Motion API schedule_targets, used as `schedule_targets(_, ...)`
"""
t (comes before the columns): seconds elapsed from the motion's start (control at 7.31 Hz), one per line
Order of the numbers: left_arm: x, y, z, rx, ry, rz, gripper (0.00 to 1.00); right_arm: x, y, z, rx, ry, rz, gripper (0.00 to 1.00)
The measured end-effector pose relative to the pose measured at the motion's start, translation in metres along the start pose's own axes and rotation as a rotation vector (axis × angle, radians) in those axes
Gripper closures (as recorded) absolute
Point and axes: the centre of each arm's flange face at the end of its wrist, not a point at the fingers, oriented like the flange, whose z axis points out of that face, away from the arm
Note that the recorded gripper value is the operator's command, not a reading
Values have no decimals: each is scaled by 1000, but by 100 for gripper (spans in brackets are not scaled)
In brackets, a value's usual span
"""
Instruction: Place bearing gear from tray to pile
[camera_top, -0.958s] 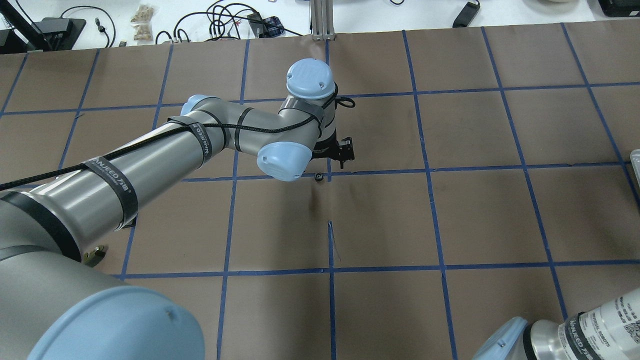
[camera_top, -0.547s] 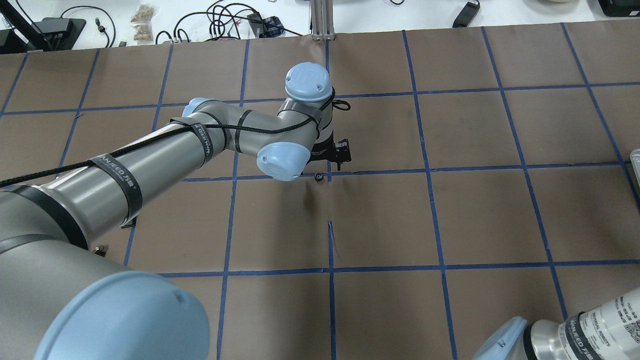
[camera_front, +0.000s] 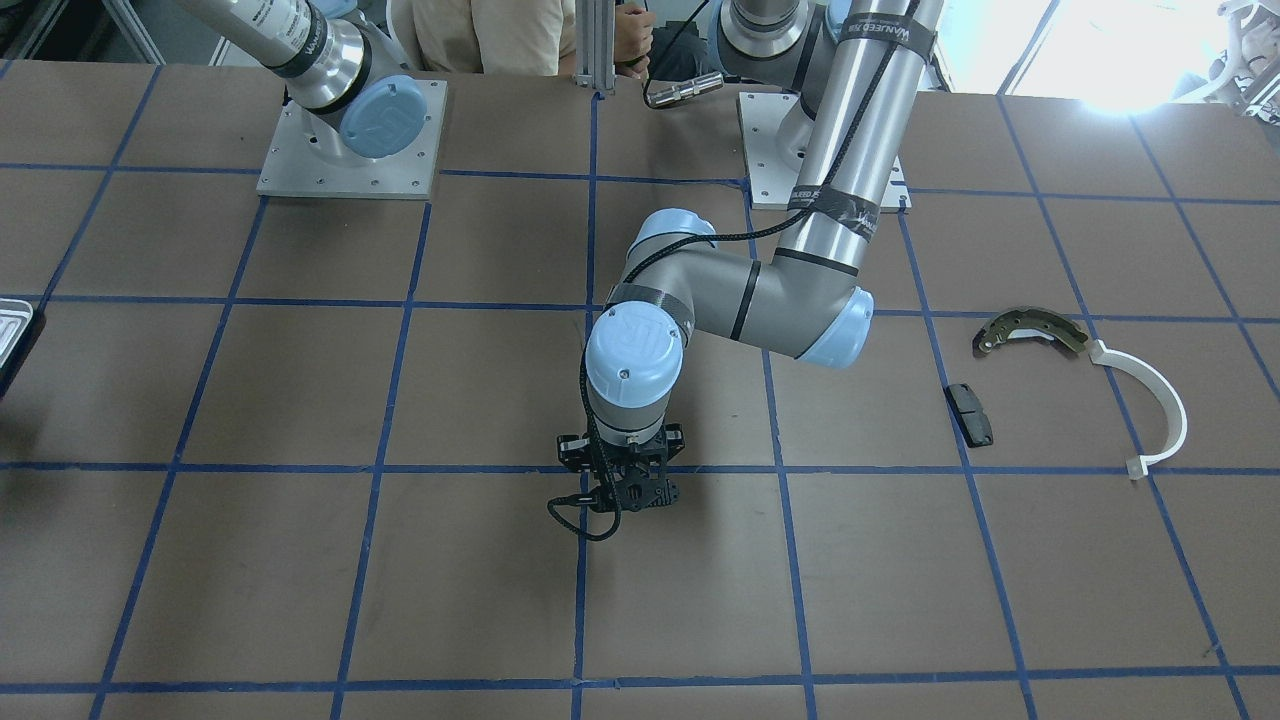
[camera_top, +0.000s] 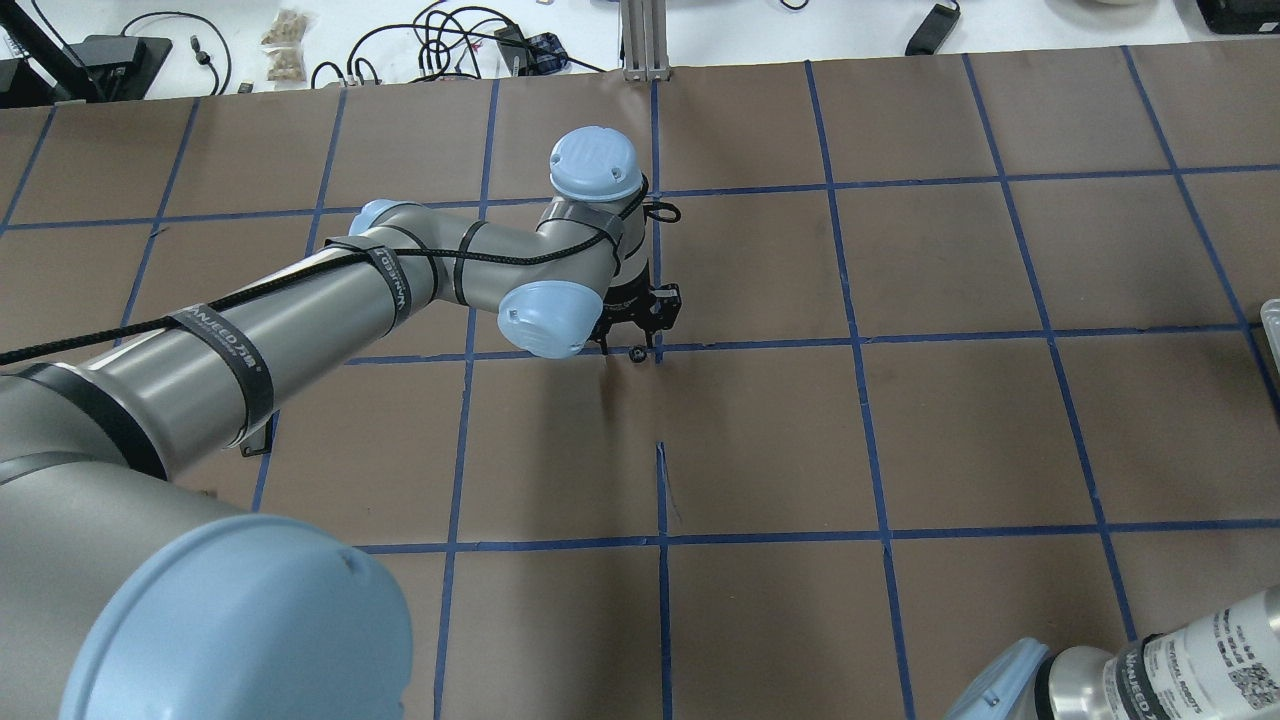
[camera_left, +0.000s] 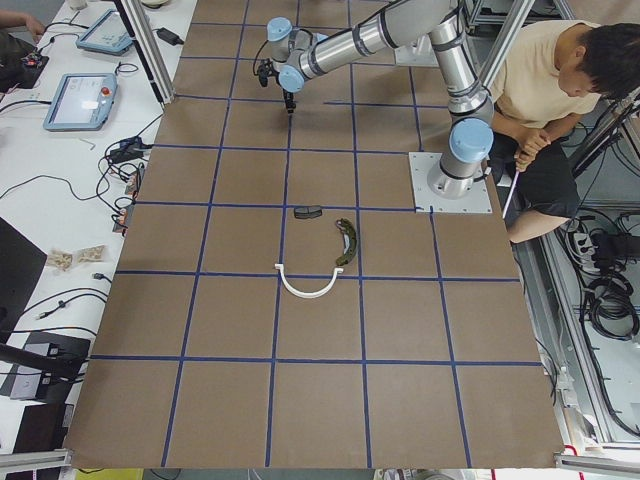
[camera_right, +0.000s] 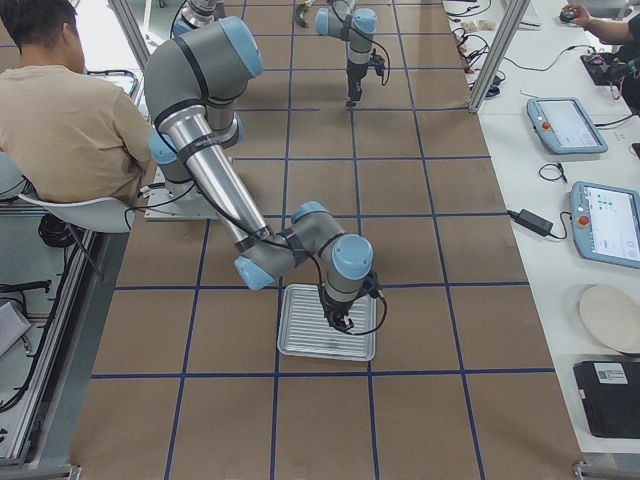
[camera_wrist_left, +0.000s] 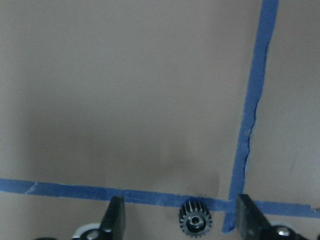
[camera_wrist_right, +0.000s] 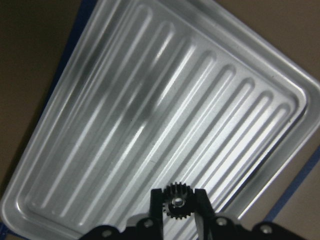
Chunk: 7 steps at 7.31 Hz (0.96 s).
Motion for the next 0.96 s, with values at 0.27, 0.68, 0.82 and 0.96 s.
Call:
schedule_targets(0.27, 0, 0, 3, -4, -2, 1, 100, -88, -68, -82, -8, -18, 101, 100)
schedule_targets(0.68, -8, -5, -13, 15, 8, 18, 100, -255, -147, -125, -34, -58, 300, 100)
schedule_targets(0.82, -22, -11, -24, 21, 9, 24, 100, -310, -164, -123, -29, -77, 359, 100)
schedule_targets(0.96, -47, -18, -37, 18, 3, 53, 100, -365, -181, -116, -12, -114, 437, 100)
